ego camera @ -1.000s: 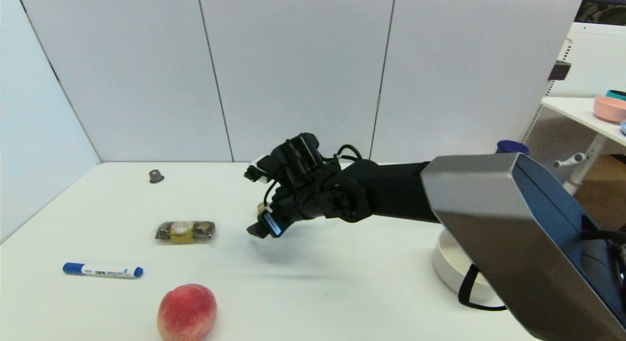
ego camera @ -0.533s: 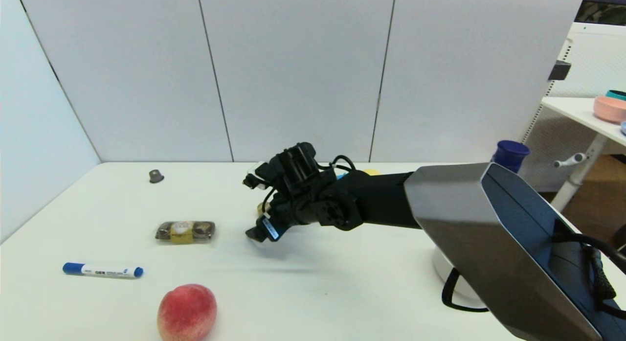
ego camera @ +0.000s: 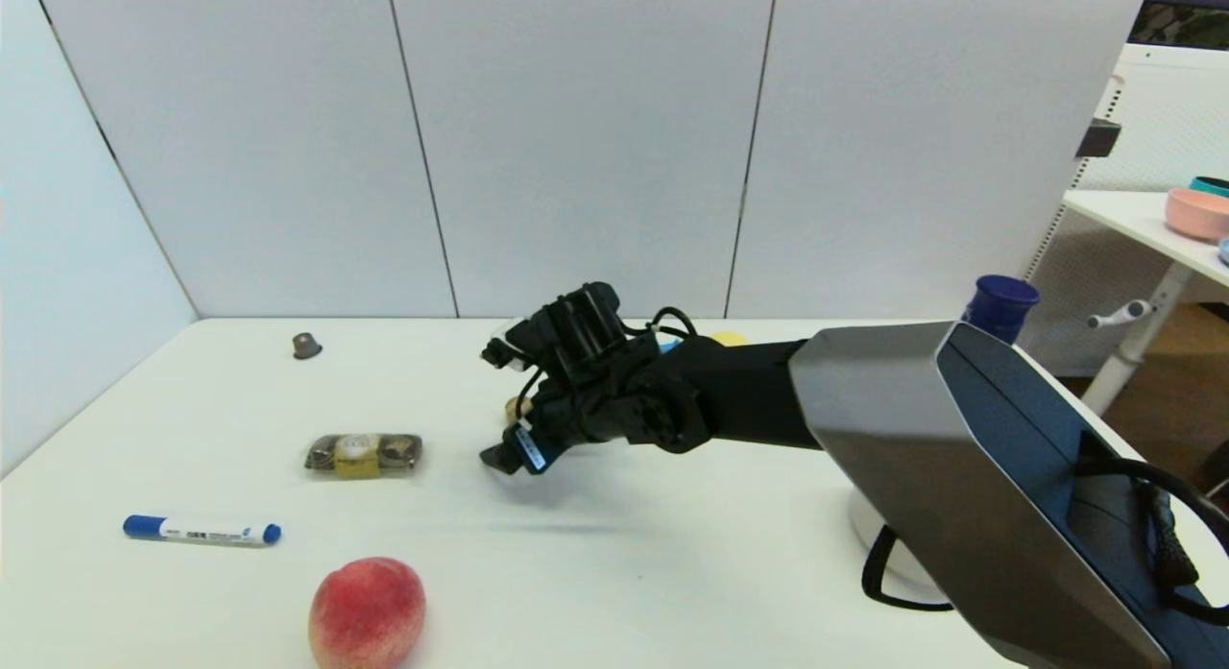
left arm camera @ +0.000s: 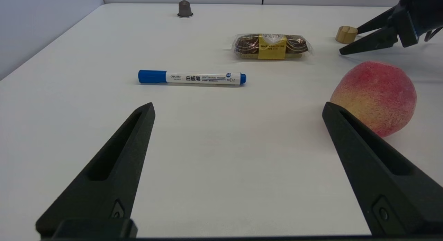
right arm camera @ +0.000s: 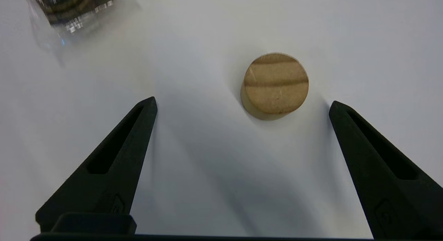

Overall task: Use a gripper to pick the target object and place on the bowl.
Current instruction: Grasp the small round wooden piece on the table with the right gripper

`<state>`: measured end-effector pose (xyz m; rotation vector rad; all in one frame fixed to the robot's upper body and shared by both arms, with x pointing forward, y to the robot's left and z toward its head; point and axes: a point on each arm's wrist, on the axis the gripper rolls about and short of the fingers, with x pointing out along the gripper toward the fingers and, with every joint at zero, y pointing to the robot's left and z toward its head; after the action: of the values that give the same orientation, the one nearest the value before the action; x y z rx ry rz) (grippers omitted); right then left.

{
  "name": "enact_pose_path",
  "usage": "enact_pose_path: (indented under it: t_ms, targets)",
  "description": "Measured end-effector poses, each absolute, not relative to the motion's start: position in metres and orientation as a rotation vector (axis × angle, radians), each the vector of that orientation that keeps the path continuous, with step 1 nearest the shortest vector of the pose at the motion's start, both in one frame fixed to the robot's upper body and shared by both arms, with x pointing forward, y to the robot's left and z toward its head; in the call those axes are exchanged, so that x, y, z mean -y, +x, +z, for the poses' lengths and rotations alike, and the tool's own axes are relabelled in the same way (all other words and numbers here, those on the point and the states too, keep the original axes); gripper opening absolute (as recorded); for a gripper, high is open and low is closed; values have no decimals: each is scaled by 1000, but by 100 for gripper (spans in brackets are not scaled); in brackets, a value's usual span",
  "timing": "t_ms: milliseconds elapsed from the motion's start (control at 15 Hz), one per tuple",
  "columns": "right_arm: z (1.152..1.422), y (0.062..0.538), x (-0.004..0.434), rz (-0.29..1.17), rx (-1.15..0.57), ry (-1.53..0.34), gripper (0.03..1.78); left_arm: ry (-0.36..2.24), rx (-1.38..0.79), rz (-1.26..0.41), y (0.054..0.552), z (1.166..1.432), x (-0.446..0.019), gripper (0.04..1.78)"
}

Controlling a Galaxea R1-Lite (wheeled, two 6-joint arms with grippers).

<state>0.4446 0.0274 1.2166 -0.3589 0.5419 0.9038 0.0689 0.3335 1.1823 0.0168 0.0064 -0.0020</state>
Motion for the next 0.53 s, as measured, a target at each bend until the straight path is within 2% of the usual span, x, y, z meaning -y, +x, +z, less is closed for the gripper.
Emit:
enact_pose_path:
  t_ms: [533]
  targets:
    - [1220,445,-26,887,-559,-309,171,17,-6,-2,69,1182,-333,171]
